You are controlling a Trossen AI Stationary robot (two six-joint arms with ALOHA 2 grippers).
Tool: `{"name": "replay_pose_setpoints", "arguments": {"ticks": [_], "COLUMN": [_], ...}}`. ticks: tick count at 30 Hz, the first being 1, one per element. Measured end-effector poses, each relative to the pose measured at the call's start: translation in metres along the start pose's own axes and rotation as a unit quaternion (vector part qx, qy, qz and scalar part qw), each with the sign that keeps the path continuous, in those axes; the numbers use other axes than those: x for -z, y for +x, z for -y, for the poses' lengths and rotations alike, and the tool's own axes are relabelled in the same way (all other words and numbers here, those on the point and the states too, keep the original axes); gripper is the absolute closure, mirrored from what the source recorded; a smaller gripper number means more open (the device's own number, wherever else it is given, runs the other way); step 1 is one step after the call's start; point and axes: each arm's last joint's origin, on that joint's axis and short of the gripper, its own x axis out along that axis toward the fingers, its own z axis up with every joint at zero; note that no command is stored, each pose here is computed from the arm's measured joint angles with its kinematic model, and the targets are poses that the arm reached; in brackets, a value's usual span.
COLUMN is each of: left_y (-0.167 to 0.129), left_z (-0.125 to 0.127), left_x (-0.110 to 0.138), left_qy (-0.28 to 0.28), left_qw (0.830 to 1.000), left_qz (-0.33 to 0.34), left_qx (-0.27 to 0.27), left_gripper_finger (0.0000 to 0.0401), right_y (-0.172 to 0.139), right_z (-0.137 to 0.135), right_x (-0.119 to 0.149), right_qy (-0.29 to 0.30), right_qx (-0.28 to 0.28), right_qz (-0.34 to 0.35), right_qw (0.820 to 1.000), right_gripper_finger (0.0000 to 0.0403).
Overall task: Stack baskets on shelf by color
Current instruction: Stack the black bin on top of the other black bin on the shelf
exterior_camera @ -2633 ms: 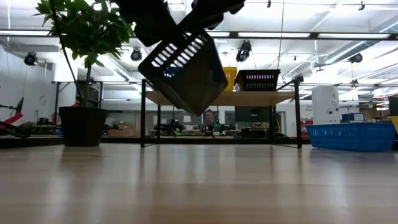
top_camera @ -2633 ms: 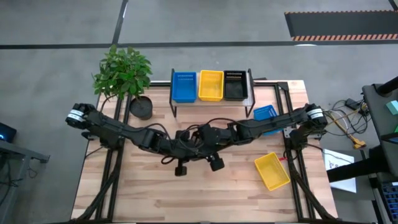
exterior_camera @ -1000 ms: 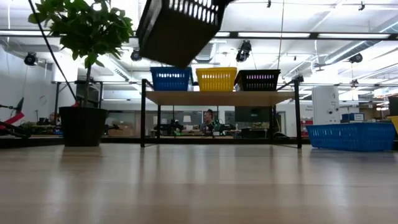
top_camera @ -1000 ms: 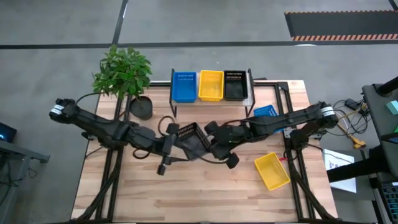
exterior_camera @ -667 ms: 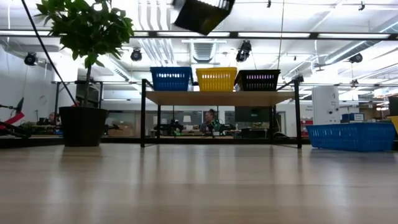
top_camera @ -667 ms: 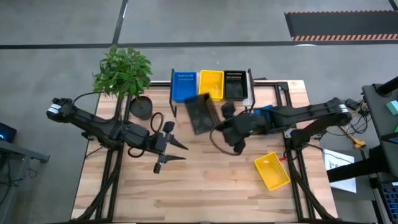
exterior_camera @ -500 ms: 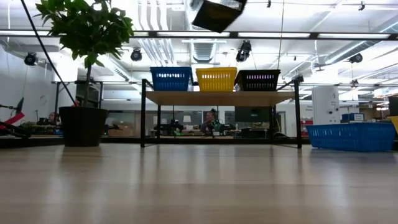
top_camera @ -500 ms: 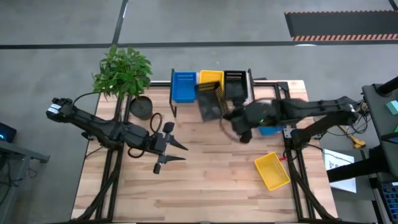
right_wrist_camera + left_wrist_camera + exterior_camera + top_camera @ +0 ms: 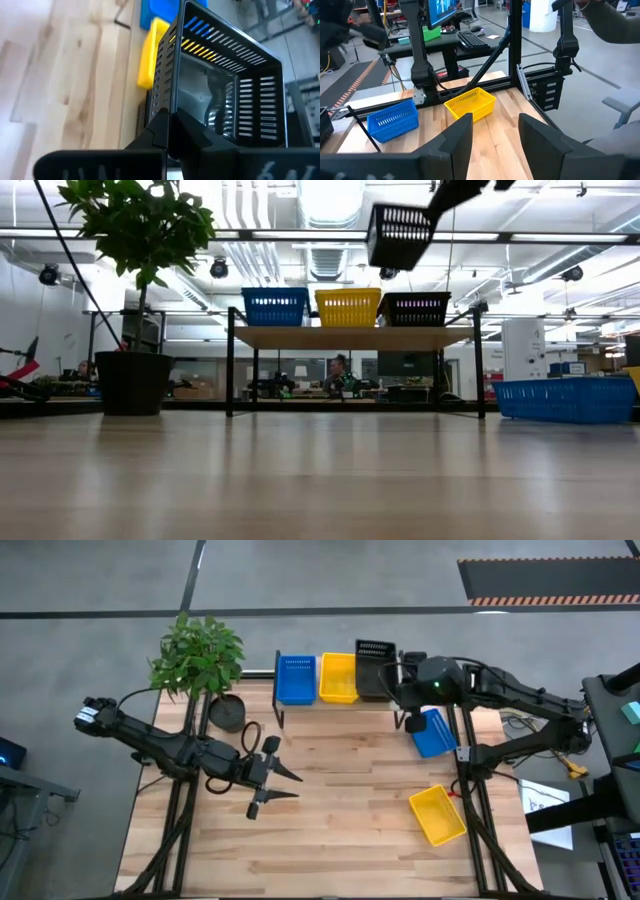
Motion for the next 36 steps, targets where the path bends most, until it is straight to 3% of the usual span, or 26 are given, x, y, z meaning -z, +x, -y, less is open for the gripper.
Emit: {"name": "replay_pose_setpoints", "arguments": {"ticks": [13, 36], "left_y": [0.0, 0.0], "left_z": [0.0, 0.0], "left_x": [0.0, 0.0], "left_qy": [0.0, 0.0], "left_qw": [1.0, 1.0], "left_qz": [0.0, 0.0], "left_qx": [0.0, 0.0], "left_gripper_finger": [0.0257, 0.0257], "right_y": [0.03, 0.051], "right_z": [0.01, 0.009], "right_x": [0.04, 0.052], "right_qy": [0.005, -0.012], "right_qx": [-0.007, -0.028], "right_qz": [-0.052, -0.062], "right_qw": [0.999, 0.998], "right_gripper_finger": [0.0395, 0.0394]}}
